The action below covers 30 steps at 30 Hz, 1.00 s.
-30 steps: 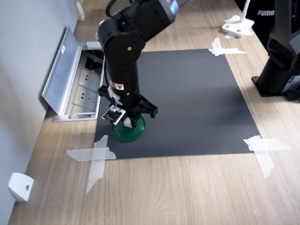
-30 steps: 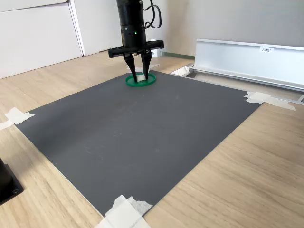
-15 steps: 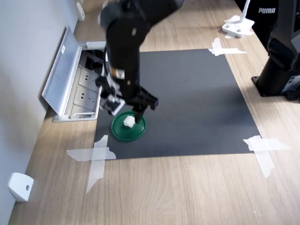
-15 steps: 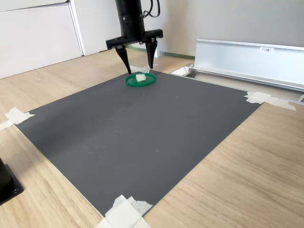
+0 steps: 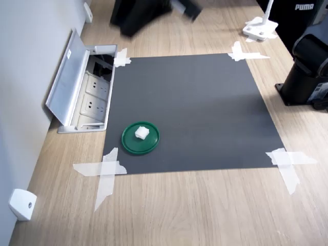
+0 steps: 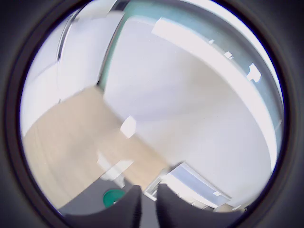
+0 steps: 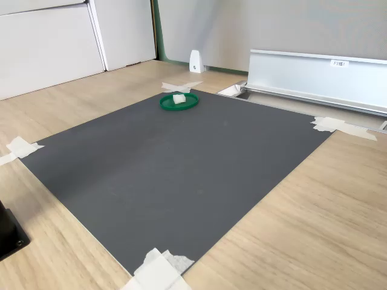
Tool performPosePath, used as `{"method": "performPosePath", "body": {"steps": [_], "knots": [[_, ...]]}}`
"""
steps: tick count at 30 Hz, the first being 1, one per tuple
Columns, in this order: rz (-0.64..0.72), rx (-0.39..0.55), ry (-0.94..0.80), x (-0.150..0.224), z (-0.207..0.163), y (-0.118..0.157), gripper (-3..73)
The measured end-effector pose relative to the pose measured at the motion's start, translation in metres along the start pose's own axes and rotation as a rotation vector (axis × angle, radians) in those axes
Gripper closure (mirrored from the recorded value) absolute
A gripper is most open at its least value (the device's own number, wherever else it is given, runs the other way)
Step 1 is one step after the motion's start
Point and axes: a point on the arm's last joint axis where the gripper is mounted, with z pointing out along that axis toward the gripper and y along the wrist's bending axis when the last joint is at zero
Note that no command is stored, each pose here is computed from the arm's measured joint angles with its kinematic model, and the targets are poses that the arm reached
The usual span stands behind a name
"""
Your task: Grasp a white terminal and put it on the green lid.
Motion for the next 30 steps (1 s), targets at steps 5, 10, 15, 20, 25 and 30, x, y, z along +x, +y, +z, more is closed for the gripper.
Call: {"method": "performPosePath", "body": {"steps": [5, 10, 15, 20, 25, 30], "knots": [[0.201, 0.123, -0.163, 0.027, -0.052, -0.008, 69.5], [0.401, 0.264, -0.266, 0.073, -0.096, -0.008, 70.0], [0.527, 0.353, -0.326, 0.123, -0.135, 0.017, 70.0], [0.555, 0.437, -0.361, 0.174, -0.155, 0.050, 70.2], [0.573, 0.508, -0.360, 0.218, -0.152, 0.075, 70.2], [0.580, 0.516, -0.345, 0.247, -0.141, 0.092, 70.3]]}}
